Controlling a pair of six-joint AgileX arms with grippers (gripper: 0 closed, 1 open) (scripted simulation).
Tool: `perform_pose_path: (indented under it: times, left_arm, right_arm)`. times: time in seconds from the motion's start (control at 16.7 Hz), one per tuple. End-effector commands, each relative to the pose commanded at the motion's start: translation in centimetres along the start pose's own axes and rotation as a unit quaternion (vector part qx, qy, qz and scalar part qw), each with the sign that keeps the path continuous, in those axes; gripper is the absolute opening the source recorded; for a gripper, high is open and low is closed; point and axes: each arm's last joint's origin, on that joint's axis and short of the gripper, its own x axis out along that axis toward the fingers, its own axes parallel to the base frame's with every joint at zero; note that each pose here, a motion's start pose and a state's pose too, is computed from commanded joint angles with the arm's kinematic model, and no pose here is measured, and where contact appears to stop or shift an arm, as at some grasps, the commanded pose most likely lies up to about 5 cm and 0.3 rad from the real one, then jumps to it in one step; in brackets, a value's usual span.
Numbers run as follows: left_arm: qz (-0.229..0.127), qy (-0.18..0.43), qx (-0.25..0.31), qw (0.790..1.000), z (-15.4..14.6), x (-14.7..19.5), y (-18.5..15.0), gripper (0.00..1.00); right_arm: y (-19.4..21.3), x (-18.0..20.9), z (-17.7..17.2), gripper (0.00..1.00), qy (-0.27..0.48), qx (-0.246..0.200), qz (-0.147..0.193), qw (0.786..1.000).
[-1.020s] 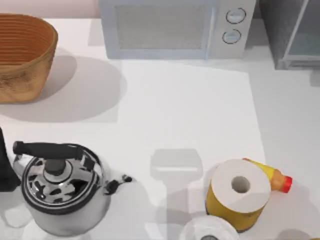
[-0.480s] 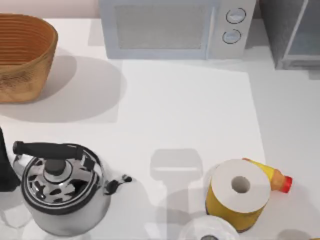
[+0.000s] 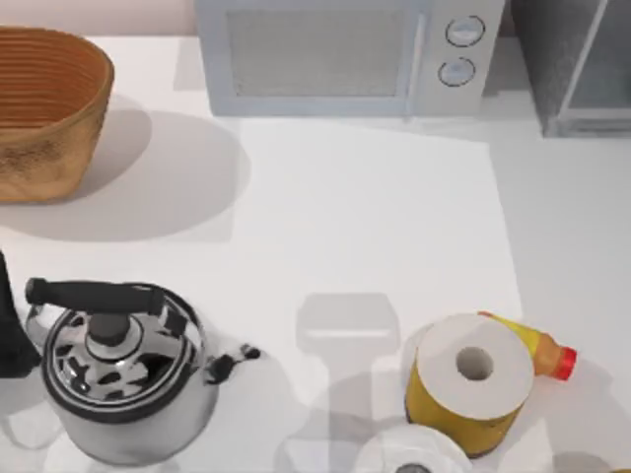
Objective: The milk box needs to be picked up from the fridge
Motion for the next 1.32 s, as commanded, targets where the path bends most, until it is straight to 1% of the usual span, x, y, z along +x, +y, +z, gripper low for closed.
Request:
perform_pose_path:
  times: [0.24,1.02,1.08,1.32]
  left_arm:
    - [0.000,0.000,0.000,1.000,0.00,0.00,0.00,1.00]
    - [0.000,0.000,0.000,1.000,0.00,0.00,0.00,1.00]
    - [0.000,0.000,0.000,1.000,0.00,0.00,0.00,1.00]
    - [0.000,0.000,0.000,1.000,0.00,0.00,0.00,1.00]
  right_arm:
    - [0.02,0.07,-0.01,1.00,0.000,0.000,0.000,1.000]
    - [0.02,0.07,-0.01,0.02,0.000,0.000,0.000,1.000]
    - [0.02,0.07,-0.01,0.00,0.000,0.000,0.000,1.000]
    - [0.02,0.07,-0.01,0.00,0.000,0.000,0.000,1.000]
